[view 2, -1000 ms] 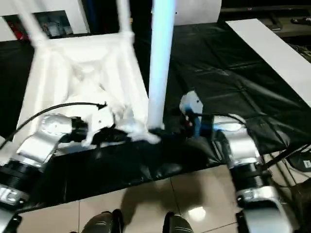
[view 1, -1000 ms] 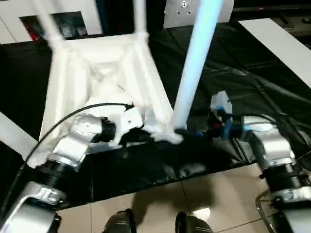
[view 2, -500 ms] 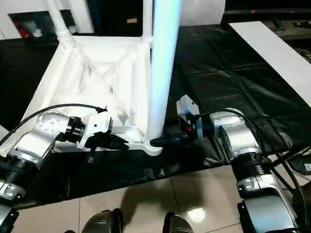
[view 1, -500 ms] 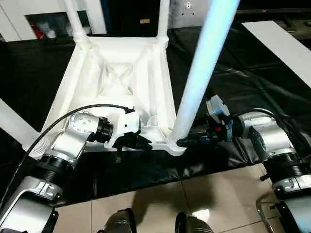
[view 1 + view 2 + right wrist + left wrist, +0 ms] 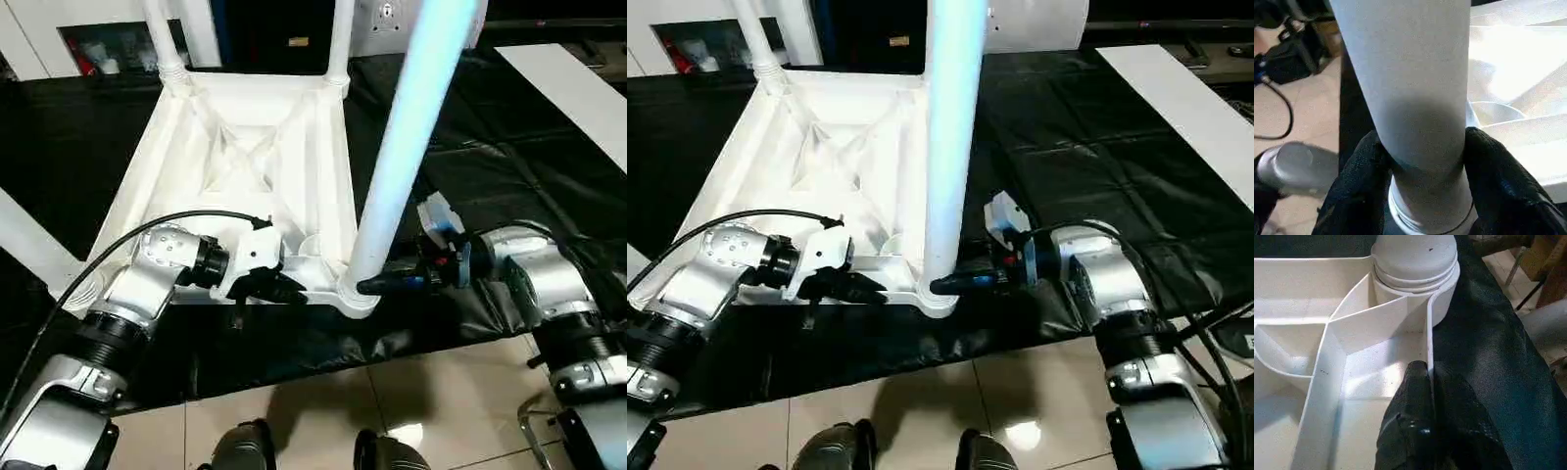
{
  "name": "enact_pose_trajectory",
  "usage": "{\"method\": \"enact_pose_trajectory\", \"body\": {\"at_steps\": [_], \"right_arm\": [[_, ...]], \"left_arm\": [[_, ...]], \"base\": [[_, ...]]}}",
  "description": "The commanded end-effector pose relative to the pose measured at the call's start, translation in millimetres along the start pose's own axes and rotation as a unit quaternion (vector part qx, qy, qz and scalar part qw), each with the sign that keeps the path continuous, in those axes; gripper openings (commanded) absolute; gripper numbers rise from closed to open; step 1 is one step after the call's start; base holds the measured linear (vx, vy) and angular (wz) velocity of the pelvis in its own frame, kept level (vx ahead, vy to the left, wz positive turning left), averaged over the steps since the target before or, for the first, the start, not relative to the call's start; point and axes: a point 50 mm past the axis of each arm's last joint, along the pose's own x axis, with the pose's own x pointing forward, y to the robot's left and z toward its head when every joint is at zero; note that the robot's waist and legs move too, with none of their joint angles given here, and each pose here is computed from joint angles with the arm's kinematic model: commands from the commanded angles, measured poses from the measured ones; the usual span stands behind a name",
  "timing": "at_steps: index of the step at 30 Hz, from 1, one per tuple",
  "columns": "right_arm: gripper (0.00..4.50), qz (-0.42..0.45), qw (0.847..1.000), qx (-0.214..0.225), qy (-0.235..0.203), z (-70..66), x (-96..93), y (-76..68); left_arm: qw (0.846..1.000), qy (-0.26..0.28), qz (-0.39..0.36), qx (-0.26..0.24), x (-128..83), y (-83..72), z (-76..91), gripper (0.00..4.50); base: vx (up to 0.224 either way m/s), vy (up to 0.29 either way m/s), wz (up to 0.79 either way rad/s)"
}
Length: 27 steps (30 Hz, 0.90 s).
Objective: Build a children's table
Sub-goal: Rotate leg to tighten
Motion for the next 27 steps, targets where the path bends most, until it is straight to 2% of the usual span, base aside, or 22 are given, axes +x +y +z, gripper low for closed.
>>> {"method": "enact_pose_trajectory", "body": {"at_steps": [1, 5, 7, 11, 15, 16, 19, 20, 21, 23, 24, 27], "right_arm": [[1.93, 0.017, 1.0, 0.005, -0.015, -0.8, 13.3, 7.0], [1.92, -0.066, 0.997, 0.021, -0.041, -9.0, 34.0, 12.4], [1.91, -0.082, 0.996, 0.019, -0.043, -9.9, 37.8, 12.6], [1.9, -0.161, 0.984, 0.038, -0.059, -10.3, 59.9, 12.2], [1.9, -0.248, 0.963, 0.068, -0.081, -7.1, 85.2, 10.3], [1.9, -0.284, 0.95, 0.088, -0.095, -4.2, 94.1, 8.2], [1.9, -0.335, 0.93, 0.11, -0.106, 0.0, 105.0, 3.4], [1.9, -0.37, 0.914, 0.126, -0.112, 2.4, 111.0, -0.9], [1.9, -0.385, 0.906, 0.135, -0.115, 3.4, 113.8, -2.9], [1.9, -0.386, 0.903, 0.141, -0.126, 5.4, 116.3, -3.6], [2.46, -0.384, 0.902, 0.145, -0.134, 6.8, 117.6, -3.5], [2.7, -0.38, 0.905, 0.13, -0.139, 6.3, 112.9, -1.8]], "left_arm": [[0.999, -0.026, 0.044, 0.018, 2, 6.8, 16.0, 0.0], [0.993, -0.025, 0.112, -0.009, 12, 10.2, 24.5, 0.0], [0.992, -0.023, 0.124, -0.01, 14, 12.1, 26.8, 0.0], [0.982, -0.028, 0.184, -0.029, 26, 21.8, 41.8, 0.0], [0.972, -0.042, 0.226, -0.049, 43, 26.7, 56.4, 0.0], [0.968, -0.046, 0.24, -0.057, 48, 27.2, 60.5, 0.0], [0.964, -0.049, 0.254, -0.065, 54, 27.9, 64.8, 0.0], [0.961, -0.049, 0.265, -0.067, 57, 28.8, 66.7, 0.0], [0.959, -0.048, 0.269, -0.068, 58, 29.2, 67.4, 0.0], [0.958, -0.046, 0.276, -0.066, 58, 30.2, 68.0, 0.0], [0.957, -0.043, 0.28, -0.066, 58, 30.7, 68.3, 0.0], [0.959, -0.039, 0.273, -0.06, 56, 29.5, 67.1, 0.0]], "base": [[0.0, 0.0, 0.0], [0.0, 0.0, 0.0], [0.0, 0.0, 0.0], [0.0, 0.0, 0.0], [0.0, 0.0, 0.0], [0.0, 0.0, 0.0], [0.0, 0.0, 0.0], [0.0, 0.0, 0.0], [0.0, 0.0, 0.0], [0.0, 0.0, 0.0], [0.0, 0.0, 0.0], [0.0, 0.0, 0.0]]}}
